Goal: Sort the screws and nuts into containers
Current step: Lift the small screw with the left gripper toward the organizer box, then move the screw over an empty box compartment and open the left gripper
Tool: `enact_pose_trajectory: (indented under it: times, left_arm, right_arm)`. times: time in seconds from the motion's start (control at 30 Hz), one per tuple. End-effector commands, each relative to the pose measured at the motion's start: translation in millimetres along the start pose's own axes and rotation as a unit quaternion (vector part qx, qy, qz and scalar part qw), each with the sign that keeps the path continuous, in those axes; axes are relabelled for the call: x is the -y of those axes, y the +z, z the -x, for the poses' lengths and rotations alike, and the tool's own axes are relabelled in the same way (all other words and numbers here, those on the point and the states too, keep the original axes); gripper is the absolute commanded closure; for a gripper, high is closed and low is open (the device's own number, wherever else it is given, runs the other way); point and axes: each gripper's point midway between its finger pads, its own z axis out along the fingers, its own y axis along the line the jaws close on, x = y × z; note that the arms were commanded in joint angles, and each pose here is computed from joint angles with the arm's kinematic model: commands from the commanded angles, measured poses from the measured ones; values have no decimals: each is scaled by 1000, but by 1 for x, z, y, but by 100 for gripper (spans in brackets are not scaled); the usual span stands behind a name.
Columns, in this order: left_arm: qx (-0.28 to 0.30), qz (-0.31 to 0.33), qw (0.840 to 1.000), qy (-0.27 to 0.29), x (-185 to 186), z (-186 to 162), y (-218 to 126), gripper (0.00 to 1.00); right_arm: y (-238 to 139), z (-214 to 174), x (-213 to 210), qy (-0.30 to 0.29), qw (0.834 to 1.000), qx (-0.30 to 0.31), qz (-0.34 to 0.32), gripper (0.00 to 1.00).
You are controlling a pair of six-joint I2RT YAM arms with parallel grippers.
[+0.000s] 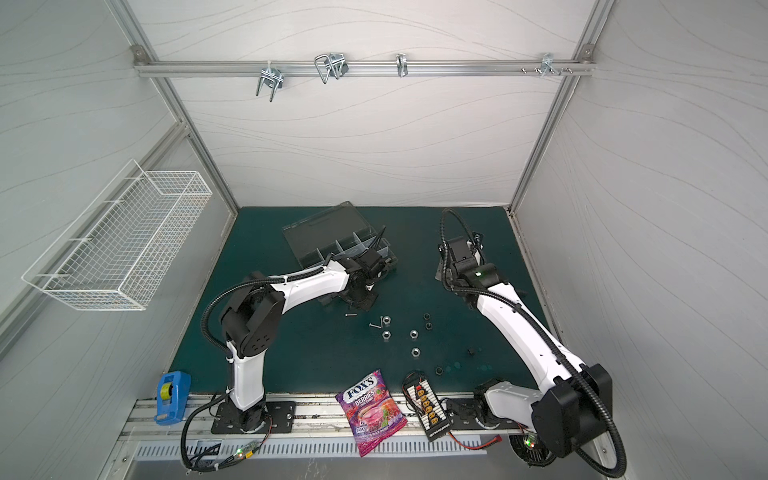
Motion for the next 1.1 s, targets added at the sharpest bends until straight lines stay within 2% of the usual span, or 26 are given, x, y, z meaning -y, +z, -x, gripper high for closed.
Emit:
enact_pose_trajectory:
  times: [0.0, 0.3, 0.57, 0.8, 1.07]
  left_arm:
    - [42, -10, 999, -18, 2, 19, -22, 100]
    - [109, -15, 992, -58, -10, 40, -57, 100]
    - [151, -18, 980, -129, -60, 60, -76, 100]
    - [160, -5, 975, -156, -101, 75, -66, 100]
    - [152, 25, 976, -151, -132, 91, -49, 100]
  right_arm:
    - [-4, 3, 7, 6, 1000, 9, -8, 1]
    - [-9, 4, 11, 6, 1000, 15, -9, 1]
    - [-11, 3, 13, 7, 1000, 18, -4, 1]
    - [-17, 3, 15, 11, 1000, 23, 4, 1]
    - [-20, 2, 16, 18, 999, 26, 9, 1]
